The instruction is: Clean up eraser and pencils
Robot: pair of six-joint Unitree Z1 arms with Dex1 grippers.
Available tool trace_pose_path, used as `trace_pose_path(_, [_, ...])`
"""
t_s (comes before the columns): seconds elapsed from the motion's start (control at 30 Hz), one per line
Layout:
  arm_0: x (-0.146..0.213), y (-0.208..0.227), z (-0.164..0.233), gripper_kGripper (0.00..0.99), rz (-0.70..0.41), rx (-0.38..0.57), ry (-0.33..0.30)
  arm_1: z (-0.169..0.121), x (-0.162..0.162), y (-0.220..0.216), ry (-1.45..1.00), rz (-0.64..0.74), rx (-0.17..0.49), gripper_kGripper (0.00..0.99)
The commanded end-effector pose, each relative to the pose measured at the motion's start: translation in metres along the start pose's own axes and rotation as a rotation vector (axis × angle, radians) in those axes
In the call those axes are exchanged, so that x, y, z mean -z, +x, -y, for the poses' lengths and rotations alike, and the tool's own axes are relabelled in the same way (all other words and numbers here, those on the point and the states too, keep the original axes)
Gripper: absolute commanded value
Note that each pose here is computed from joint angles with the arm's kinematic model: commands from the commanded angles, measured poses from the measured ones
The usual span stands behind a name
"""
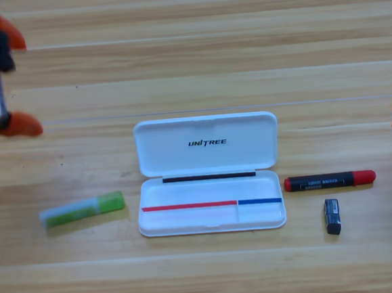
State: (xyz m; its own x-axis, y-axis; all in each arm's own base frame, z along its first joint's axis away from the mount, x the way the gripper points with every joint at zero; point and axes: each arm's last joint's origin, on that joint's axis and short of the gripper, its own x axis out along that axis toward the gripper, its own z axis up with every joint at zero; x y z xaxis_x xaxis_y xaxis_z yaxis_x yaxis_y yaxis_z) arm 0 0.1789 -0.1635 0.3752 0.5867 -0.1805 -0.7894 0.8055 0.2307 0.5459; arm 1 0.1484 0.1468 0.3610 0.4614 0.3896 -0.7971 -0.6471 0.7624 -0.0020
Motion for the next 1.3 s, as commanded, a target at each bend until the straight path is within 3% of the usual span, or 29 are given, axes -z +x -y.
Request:
trace_pose_path(0.03, [-0.009,0.076,-0.014,0.985,-0.241,0.139,0.029,-0.005,-0.009,0.064,0.004,-0.24,0.023,0.985])
trace_pose_path(0.1, [-0.012,0.091,-0.01,0.985,-0.27,0.195,0.042,-0.007,-0.012,0.084,0.071,-0.294,0.018,0.986])
trace_pose_path(0.33, [-0.02,0.136,0.003,0.98,-0.318,0.328,0.068,-0.011,-0.016,0.145,0.395,-0.435,0.101,0.989])
trace_pose_path(0.57, [-0.017,0.164,0.005,0.974,-0.338,0.413,0.025,-0.014,-0.015,0.192,0.517,-0.514,0.152,0.983])
trace_pose_path(0.9, [0.003,0.195,0.007,0.974,-0.377,0.44,-0.072,-0.017,-0.013,0.232,0.605,-0.585,0.189,0.959])
trace_pose_path(1.3, [0.02,0.213,0.029,0.979,-0.372,0.452,-0.082,-0.019,-0.01,0.258,0.63,-0.627,0.207,0.808])
